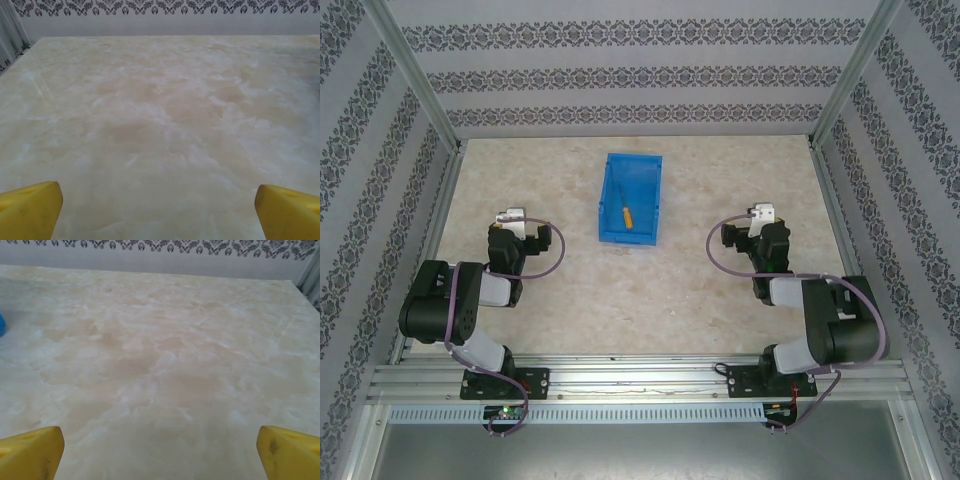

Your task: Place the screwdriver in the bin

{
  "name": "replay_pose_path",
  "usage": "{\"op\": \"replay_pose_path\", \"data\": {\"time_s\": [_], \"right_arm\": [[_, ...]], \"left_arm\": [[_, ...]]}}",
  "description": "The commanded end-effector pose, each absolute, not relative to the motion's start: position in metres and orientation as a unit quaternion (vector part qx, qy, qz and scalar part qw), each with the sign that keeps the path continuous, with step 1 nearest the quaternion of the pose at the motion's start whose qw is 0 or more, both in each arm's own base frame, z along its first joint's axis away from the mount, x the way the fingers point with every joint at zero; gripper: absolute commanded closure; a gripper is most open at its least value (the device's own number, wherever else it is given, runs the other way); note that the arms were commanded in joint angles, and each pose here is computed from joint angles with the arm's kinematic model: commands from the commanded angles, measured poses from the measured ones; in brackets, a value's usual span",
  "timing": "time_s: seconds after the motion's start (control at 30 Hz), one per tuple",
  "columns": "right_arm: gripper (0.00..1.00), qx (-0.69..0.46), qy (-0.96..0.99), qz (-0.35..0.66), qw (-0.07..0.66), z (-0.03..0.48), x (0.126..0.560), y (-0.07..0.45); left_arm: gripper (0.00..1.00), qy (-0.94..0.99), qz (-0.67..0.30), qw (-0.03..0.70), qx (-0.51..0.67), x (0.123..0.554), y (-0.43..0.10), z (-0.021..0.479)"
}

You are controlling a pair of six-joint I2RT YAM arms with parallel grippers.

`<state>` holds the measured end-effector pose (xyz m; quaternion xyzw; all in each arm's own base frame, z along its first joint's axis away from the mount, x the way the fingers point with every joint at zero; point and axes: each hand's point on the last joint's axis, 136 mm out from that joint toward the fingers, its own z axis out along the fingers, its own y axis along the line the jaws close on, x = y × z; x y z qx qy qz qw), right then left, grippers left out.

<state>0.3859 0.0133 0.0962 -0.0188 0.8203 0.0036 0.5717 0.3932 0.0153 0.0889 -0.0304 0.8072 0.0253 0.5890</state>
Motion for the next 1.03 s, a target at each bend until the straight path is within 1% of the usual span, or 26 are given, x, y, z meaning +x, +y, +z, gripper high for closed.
{"op": "replay_pose_path", "data": {"time_s": [0.0,0.1,0.27,1.0], "right_arm": [[0.02,-0.009,0.799,0.027,0.6,0.1079,0.3977,0.0111],[0.02,0.005,0.802,0.04,0.596,0.1075,0.3976,0.0045],[0.02,0.012,0.801,0.033,0.597,0.1072,0.3973,0.0015],[0.02,0.008,0.803,0.02,0.595,0.1073,0.3985,0.0037]], "left_arm": [[0.01,0.81,0.025,0.584,-0.044,0.397,0.021,0.0894],[0.01,0.811,0.025,0.583,-0.042,0.3979,0.0205,0.0897],[0.01,0.813,0.025,0.581,-0.04,0.398,0.02,0.0887],[0.01,0.811,0.024,0.583,-0.04,0.3984,0.0198,0.09]]}}
